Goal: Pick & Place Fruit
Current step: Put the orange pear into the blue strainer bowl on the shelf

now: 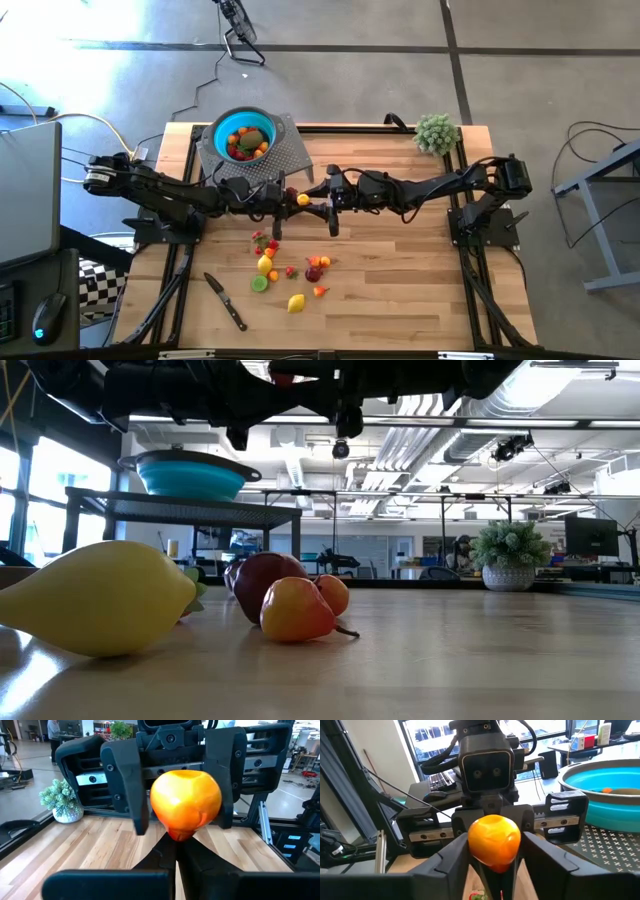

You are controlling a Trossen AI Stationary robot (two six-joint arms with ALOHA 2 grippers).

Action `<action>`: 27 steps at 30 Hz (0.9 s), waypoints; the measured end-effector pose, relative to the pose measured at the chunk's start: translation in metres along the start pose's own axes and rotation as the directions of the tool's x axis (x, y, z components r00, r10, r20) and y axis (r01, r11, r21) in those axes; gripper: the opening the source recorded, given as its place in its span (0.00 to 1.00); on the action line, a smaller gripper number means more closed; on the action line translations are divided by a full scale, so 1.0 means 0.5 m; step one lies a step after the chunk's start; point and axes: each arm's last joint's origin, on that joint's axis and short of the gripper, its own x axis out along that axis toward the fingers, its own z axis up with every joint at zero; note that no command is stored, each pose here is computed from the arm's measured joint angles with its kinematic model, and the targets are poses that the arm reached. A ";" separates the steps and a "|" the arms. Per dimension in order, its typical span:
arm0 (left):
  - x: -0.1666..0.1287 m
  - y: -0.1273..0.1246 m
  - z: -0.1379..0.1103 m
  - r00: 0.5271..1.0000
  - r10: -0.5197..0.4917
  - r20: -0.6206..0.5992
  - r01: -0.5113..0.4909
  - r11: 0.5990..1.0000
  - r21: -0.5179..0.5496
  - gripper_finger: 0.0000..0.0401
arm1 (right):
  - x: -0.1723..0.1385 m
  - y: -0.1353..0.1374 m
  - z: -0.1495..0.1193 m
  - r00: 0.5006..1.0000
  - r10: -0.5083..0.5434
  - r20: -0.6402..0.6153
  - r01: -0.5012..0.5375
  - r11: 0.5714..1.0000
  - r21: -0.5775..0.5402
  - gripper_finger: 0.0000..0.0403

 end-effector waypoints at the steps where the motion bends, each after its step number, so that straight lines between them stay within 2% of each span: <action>1: 0.000 0.000 0.000 1.000 0.000 0.000 0.000 1.000 0.000 0.00 | 0.000 0.000 0.000 1.000 0.000 0.001 0.000 1.000 -0.002 0.45; 7: 0.000 0.000 -0.001 1.000 0.000 -0.006 0.000 1.000 0.000 0.00 | -0.001 0.001 0.002 1.000 0.002 0.004 -0.002 1.000 0.001 0.61; 12: -0.002 0.000 -0.003 1.000 0.001 -0.028 -0.002 1.000 -0.004 0.00 | -0.024 0.009 0.035 1.000 0.016 0.014 -0.016 1.000 0.000 0.70; 19: -0.026 -0.001 0.023 0.999 0.002 -0.040 -0.002 1.000 0.006 0.00 | -0.089 0.020 0.081 0.994 -0.007 -0.108 0.002 0.999 -0.050 0.73; 24: -0.059 -0.001 0.050 0.999 0.009 -0.053 -0.007 1.000 0.028 0.00 | -0.117 0.021 0.091 0.984 -0.044 -0.174 0.034 0.998 -0.057 0.73; 27: -0.081 -0.002 0.074 1.000 0.022 -0.017 -0.021 0.999 0.044 0.00 | -0.119 0.019 0.089 0.980 -0.086 -0.180 0.073 0.994 -0.078 0.73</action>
